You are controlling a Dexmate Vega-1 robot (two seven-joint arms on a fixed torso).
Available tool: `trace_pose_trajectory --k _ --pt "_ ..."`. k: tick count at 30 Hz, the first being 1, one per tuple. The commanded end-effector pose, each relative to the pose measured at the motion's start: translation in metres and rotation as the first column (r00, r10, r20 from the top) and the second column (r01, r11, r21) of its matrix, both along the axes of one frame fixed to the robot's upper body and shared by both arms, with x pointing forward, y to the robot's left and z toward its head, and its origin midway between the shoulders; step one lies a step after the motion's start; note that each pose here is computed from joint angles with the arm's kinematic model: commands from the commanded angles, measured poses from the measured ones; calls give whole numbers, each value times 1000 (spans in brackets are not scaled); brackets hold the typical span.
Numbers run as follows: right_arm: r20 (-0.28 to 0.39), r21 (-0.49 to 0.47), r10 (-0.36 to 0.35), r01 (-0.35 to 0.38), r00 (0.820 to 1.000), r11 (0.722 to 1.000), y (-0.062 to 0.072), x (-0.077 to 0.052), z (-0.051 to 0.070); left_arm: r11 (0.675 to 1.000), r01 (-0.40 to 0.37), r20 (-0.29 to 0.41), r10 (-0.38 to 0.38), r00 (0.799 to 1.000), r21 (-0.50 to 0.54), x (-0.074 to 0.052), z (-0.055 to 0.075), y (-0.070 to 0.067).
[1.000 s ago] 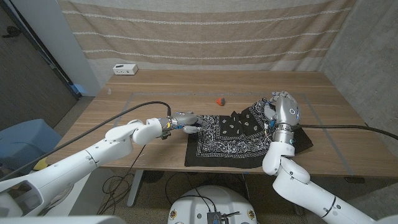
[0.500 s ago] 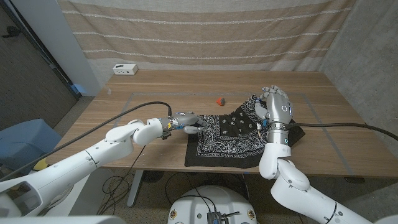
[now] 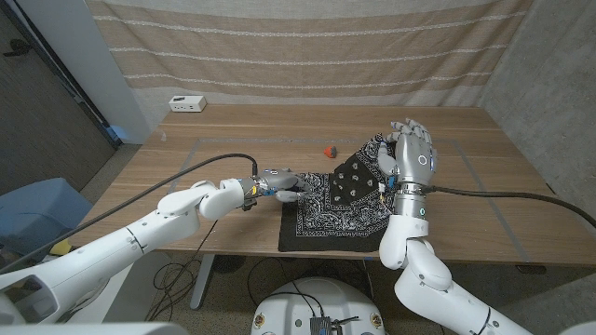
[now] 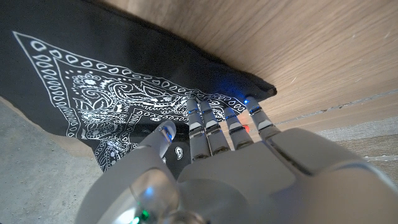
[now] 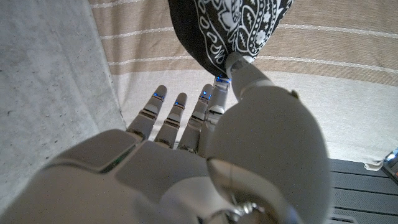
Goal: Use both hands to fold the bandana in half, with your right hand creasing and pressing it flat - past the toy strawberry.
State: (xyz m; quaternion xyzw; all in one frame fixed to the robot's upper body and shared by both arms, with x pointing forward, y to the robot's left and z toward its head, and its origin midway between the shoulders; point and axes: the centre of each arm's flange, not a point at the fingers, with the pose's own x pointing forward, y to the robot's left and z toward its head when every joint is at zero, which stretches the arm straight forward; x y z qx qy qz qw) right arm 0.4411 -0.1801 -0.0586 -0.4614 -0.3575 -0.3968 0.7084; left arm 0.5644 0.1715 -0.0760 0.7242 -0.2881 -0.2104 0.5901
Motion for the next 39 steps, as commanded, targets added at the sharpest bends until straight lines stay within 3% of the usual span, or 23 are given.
trace_pose_trajectory --k 1,6,9,19,27,39 --pt "52 56 -184 181 982 982 -1 -5 -2 1000 3 13 -3 1000 -3 -4 1 -1" --pt "7 82 -209 208 978 975 2 -7 1 1000 2 16 -2 1000 0 -5 1 0" --pt "-44 71 -164 167 985 983 9 -10 6 1000 -1 20 1 1000 2 -5 2 0" --pt "-60 89 54 -48 997 995 25 -9 13 1000 -4 19 4 1000 -1 -7 1 2" --pt "-39 111 246 -240 969 964 38 -10 20 1000 -4 21 4 1000 -1 -7 0 1" --pt "-97 54 385 -381 918 923 64 -4 28 1000 -7 17 7 1000 -6 -6 -1 2"
